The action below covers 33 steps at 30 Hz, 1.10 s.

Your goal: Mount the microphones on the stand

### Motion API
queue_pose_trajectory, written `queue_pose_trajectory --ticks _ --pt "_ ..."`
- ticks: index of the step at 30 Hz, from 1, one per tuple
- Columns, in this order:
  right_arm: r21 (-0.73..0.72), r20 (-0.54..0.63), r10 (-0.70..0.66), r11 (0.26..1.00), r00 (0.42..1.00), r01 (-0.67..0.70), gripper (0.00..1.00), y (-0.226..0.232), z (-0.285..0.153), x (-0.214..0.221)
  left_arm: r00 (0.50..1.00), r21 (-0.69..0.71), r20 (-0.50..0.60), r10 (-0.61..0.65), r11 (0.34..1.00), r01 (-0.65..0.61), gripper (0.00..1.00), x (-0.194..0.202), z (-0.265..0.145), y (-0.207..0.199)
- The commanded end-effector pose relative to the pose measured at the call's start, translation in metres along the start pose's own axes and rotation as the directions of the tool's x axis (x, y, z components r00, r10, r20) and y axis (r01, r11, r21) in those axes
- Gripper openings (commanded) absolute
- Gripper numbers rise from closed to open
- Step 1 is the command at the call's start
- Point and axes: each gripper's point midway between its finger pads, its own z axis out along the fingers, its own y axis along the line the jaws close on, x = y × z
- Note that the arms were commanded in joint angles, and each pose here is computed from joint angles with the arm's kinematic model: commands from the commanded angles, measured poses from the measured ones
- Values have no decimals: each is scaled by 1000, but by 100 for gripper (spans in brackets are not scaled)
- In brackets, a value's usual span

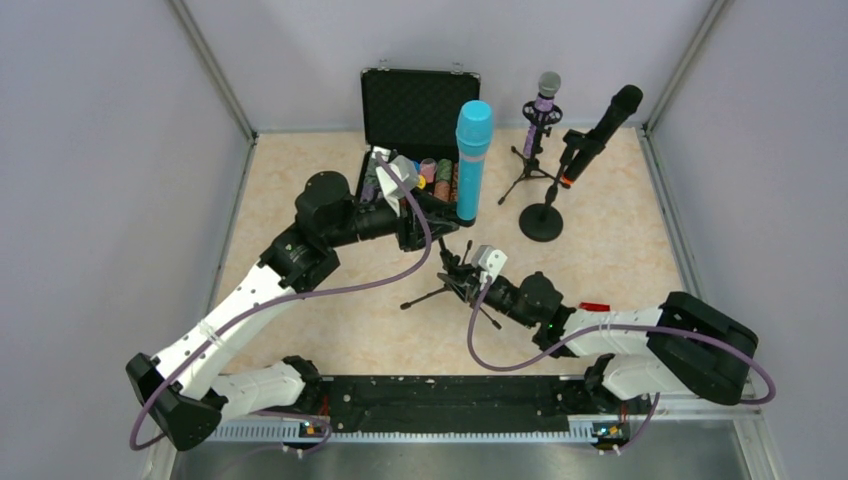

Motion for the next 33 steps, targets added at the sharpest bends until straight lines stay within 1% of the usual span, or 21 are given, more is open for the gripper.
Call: queue_pose_trajectory --ticks 1,5,9,12,14,15,18,22,24,26,33 --pt "-35 -121 5 999 993 -9 0 11 -9 38 939 6 305 162 985 -172 0 -105 -21 -22" --pt "-13 -133 4 1000 991 -6 0 6 -4 38 948 -56 290 133 991 -122 0 -99 -16 -7" --pt "52 -172 -15 998 985 24 0 -7 0 40 948 -232 301 101 972 -30 0 -103 -21 26" --pt "97 -160 -30 994 987 46 0 -16 0 37 935 -386 350 55 918 91 0 -109 -31 56" --pt "114 -153 -41 992 987 59 0 -20 1 34 923 -462 384 33 872 161 0 -111 -39 72" --pt "125 -150 -43 990 988 62 0 -22 2 32 917 -506 399 26 840 196 0 -111 -44 82" --pt "140 -150 -49 988 987 70 0 -25 4 31 903 -564 429 9 784 260 0 -113 -52 95" --pt "156 -148 -51 985 988 74 0 -28 5 31 891 -608 451 -49 714 347 0 -111 -53 110" --pt "166 -144 -51 983 988 75 0 -30 6 30 896 -614 439 -62 708 349 0 -109 -49 113" --pt "173 -140 -49 982 989 73 0 -31 6 29 904 -611 423 -64 716 337 0 -109 -45 113" --pt "163 -122 -42 985 992 61 0 -29 12 24 932 -549 359 -37 800 243 0 -102 -30 100"
